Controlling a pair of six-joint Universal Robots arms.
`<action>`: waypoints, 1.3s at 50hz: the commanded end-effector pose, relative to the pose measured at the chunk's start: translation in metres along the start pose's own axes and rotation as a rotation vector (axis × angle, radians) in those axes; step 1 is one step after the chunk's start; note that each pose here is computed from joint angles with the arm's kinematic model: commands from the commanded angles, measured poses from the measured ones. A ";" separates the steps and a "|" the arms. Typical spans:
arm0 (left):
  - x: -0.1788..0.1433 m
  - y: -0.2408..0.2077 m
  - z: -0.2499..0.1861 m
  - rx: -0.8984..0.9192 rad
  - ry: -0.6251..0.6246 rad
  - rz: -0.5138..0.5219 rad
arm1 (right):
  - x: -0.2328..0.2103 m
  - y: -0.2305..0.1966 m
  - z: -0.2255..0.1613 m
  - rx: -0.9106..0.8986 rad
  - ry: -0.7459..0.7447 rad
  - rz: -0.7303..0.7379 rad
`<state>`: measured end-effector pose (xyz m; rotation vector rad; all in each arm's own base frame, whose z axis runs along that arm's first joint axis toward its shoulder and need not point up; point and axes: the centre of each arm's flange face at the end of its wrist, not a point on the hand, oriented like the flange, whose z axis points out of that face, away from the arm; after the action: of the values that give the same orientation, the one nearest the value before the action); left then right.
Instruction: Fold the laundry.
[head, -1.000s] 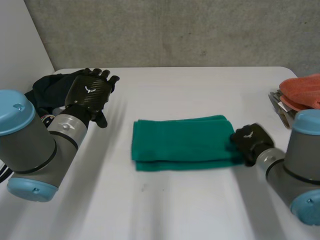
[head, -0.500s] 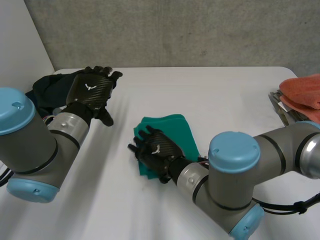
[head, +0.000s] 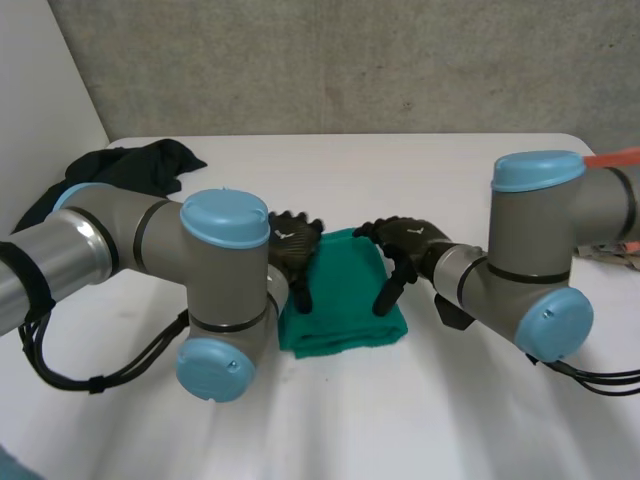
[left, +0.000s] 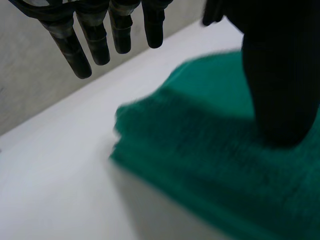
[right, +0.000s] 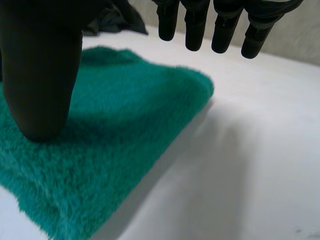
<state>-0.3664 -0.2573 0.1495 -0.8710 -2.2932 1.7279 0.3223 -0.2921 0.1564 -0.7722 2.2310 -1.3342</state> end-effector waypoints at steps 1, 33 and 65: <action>-0.021 0.021 -0.002 -0.123 -0.051 0.014 | 0.000 0.017 0.012 -0.097 0.002 -0.101; -0.034 -0.116 -0.079 0.365 0.585 -0.023 | -0.082 0.057 -0.047 0.161 0.018 -0.499; -0.033 -0.112 -0.081 0.357 0.597 -0.028 | -0.070 0.042 0.010 0.335 0.088 -0.582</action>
<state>-0.3451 -0.2246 0.2848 -1.0852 -1.5555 1.5149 0.3670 -0.2236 0.1086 -1.3563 1.8495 -1.9233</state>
